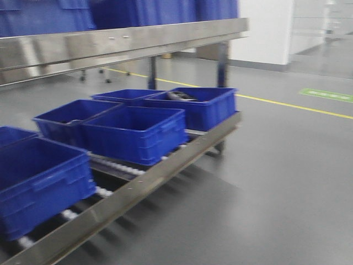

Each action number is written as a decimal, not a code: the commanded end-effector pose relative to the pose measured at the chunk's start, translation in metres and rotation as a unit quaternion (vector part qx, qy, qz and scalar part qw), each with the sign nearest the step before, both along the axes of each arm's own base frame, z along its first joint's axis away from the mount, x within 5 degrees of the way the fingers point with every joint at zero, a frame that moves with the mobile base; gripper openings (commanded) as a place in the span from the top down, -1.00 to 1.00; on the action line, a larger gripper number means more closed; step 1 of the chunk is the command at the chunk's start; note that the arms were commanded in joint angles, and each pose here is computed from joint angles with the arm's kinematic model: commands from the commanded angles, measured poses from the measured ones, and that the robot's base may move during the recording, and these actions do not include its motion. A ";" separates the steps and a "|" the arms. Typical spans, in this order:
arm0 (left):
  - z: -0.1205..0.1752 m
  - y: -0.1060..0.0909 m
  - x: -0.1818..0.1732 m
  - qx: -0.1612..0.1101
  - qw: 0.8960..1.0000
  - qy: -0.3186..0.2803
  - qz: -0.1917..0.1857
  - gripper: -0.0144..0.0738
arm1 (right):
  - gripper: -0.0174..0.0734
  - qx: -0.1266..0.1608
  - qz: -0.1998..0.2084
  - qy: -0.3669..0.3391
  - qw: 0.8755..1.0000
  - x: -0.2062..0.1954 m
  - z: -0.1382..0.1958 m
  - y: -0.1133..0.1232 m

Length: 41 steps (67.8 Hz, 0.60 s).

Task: Move two blue bins to right shelf middle
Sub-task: 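Turn the base toward the shelf and approach its middle level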

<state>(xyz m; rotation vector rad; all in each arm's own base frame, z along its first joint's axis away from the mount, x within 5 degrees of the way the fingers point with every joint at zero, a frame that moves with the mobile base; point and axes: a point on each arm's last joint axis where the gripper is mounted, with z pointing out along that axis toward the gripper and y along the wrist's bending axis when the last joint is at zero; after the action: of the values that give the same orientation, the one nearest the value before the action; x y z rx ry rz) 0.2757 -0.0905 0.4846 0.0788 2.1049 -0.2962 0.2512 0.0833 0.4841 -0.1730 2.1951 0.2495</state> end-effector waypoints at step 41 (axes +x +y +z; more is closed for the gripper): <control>0.032 -0.003 -0.003 -0.053 0.990 -0.127 -0.009 0.92 | 0.98 0.019 0.020 -0.045 0.999 -0.004 0.013 0.003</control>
<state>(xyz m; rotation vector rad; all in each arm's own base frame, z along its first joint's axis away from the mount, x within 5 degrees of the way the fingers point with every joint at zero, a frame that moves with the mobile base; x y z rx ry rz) 0.2757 -0.0904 0.4846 0.0790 2.1046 -0.2940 0.2512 0.0833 0.4841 -0.1730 2.1951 0.2495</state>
